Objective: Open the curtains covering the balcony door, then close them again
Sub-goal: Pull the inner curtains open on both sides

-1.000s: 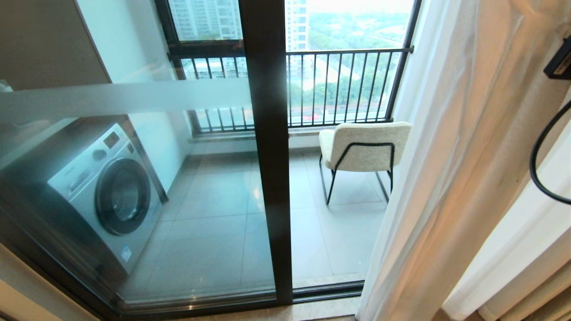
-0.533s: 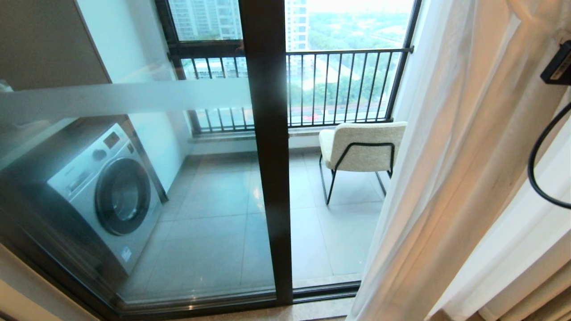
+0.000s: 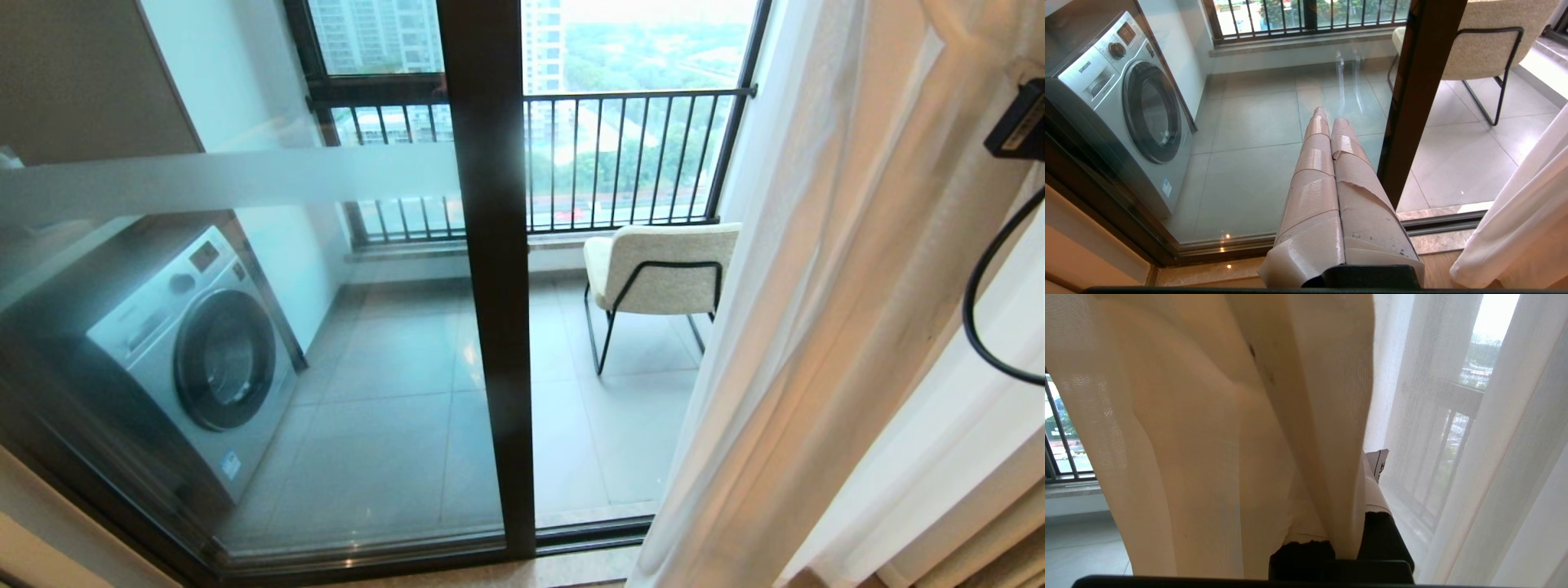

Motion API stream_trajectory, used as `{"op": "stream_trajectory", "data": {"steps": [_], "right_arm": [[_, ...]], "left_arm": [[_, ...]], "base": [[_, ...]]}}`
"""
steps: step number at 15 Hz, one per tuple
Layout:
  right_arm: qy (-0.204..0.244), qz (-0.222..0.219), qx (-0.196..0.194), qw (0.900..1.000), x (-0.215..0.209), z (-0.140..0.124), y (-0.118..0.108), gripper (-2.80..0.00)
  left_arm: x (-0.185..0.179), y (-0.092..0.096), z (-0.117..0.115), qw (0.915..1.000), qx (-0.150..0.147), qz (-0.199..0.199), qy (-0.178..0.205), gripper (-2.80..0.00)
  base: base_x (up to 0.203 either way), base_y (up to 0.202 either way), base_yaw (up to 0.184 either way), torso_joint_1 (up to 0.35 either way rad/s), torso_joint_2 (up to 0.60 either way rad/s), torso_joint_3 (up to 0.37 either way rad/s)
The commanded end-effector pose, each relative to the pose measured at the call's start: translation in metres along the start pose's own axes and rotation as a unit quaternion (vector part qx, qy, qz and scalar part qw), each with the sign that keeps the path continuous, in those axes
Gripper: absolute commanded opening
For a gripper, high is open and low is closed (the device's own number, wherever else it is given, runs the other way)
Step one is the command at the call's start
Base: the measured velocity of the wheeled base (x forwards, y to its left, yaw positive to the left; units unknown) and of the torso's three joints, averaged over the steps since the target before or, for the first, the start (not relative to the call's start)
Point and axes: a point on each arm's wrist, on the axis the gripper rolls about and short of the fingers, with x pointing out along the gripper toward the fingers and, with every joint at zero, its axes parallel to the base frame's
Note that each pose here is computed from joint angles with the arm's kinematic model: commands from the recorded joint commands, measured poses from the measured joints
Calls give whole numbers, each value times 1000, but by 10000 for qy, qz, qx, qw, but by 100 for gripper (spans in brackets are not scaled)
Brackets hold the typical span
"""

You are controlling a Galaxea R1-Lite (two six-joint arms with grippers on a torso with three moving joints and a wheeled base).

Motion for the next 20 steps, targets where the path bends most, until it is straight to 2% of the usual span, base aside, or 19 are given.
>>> {"op": "stream_trajectory", "data": {"steps": [1, 15, 20], "right_arm": [[-4, 2, 5, 10000, 0, -1, 0, -280], [33, 9, -10, 10000, -3, -3, 0, -280], [31, 9, -10, 10000, -3, -3, 0, -280]], "left_arm": [[0, 0, 0, 10000, -10, 2, 2, -280], [0, 0, 0, 10000, -51, 2, 3, -280], [0, 0, 0, 10000, -51, 2, 7, -280]], "base": [[0, 0, 0, 0, 0, 0], [0, 0, 0, 0, 0, 0], [-1, -143, 0, 3, 2, 2]]}}
